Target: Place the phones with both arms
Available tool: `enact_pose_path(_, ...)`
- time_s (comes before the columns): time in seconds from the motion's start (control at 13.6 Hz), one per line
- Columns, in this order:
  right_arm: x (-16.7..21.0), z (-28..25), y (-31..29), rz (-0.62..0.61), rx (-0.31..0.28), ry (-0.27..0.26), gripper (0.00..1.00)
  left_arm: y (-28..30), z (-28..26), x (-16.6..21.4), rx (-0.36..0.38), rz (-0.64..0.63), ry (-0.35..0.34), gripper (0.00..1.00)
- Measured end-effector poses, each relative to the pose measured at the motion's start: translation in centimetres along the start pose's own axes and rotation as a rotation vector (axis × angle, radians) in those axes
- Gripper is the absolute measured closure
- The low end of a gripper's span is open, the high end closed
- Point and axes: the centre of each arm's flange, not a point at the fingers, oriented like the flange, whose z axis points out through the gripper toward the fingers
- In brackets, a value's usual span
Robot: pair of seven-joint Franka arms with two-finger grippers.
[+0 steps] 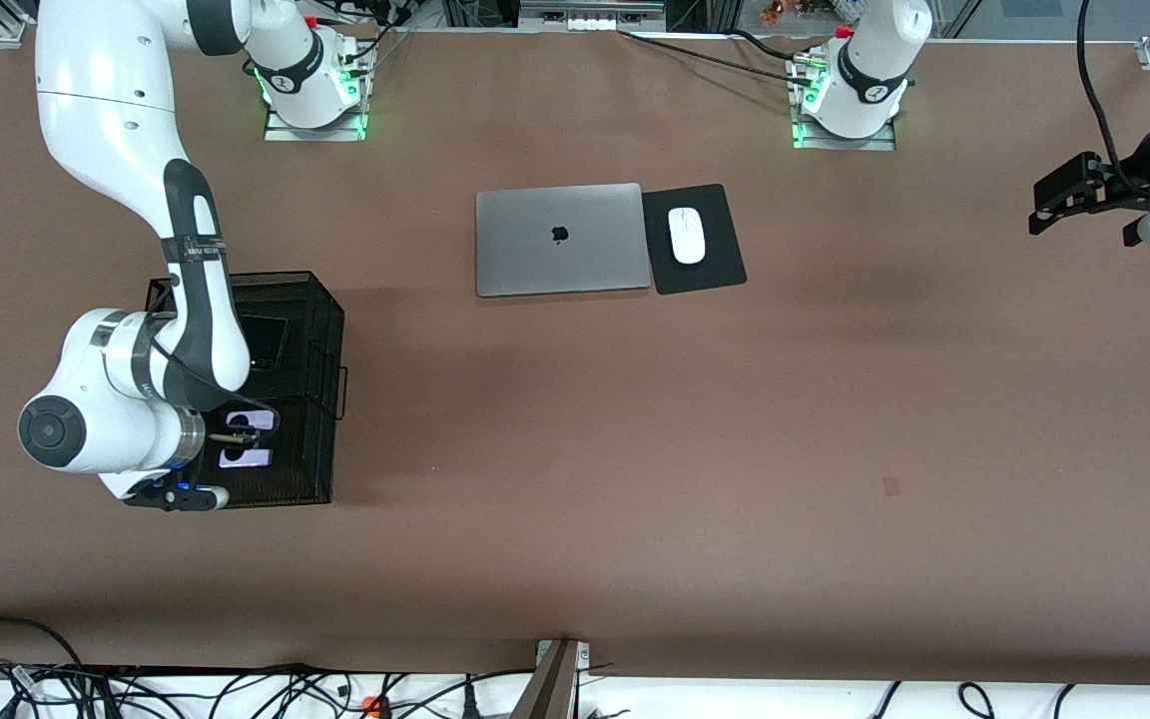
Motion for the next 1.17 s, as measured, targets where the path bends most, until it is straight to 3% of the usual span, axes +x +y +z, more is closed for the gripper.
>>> enact_pose_path(0.44, -1.3, -7.3, -1.7, -0.032, 0.036, -0.082, 0.0, -0.1, 0.0, 0.0, 0.0, -0.002, -0.001, 0.0)
enact_pose_path(0.73, -4.1, -14.3, -1.6, 0.03, 0.066, -0.131, 0.0, -0.1, 0.0, 0.0, 0.0, -0.002, -0.001, 0.0)
enact_pose_path(1.17, -6.6, -22.3, -0.3, 0.068, 0.091, -0.045, 0.0, -0.3, 0.1, 0.0, 0.0, -0.005, -0.003, 0.0)
